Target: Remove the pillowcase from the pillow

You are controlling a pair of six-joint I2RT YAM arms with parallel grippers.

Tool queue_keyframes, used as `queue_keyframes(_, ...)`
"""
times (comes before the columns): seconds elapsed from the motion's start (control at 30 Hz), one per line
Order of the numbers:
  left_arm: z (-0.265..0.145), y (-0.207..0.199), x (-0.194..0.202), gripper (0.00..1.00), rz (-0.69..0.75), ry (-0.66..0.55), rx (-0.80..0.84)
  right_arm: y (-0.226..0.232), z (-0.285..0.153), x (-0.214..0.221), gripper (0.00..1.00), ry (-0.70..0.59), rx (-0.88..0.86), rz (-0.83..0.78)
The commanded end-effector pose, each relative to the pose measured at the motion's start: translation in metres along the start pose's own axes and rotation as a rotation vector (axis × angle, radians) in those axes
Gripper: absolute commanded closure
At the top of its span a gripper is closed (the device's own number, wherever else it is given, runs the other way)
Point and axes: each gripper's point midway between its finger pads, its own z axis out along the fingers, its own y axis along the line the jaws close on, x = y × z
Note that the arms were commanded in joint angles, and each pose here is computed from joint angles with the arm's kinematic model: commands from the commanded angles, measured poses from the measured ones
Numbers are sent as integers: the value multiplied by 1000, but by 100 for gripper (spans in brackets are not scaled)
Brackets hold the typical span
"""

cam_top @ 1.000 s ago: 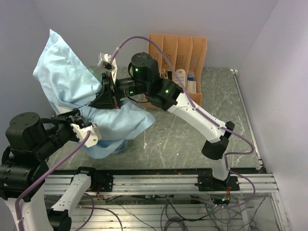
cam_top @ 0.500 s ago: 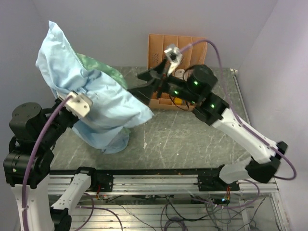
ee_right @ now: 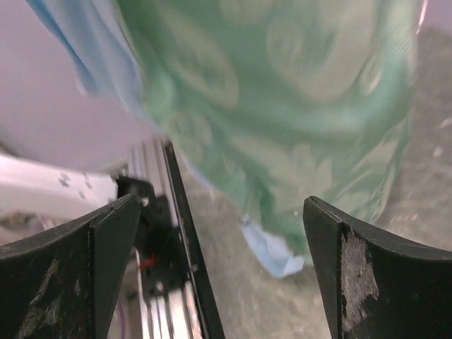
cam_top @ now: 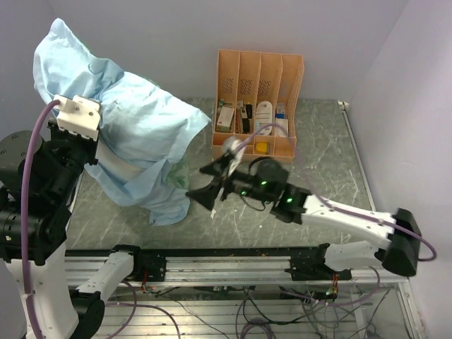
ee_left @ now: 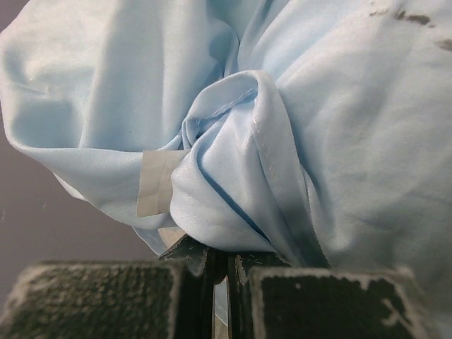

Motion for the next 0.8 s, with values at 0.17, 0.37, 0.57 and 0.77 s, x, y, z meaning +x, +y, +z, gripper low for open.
queue_keyframes(0.17, -22, 19, -18, 93, 7, -45, -78, -11, 52, 149, 0, 248, 6, -110)
queue_keyframes(0.37, -28, 9, -22, 93, 1, -49, -14, -69, 93, 130, 31, 210, 238, -175)
queue_keyframes(0.57, -35, -15, -17, 93, 13, -59, 112, -125, 98, 43, 82, 23, 376, -146)
queue_keyframes(0.77, -36, -22, -19, 93, 22, -80, 150, -140, 87, -21, 100, -68, 467, -242)
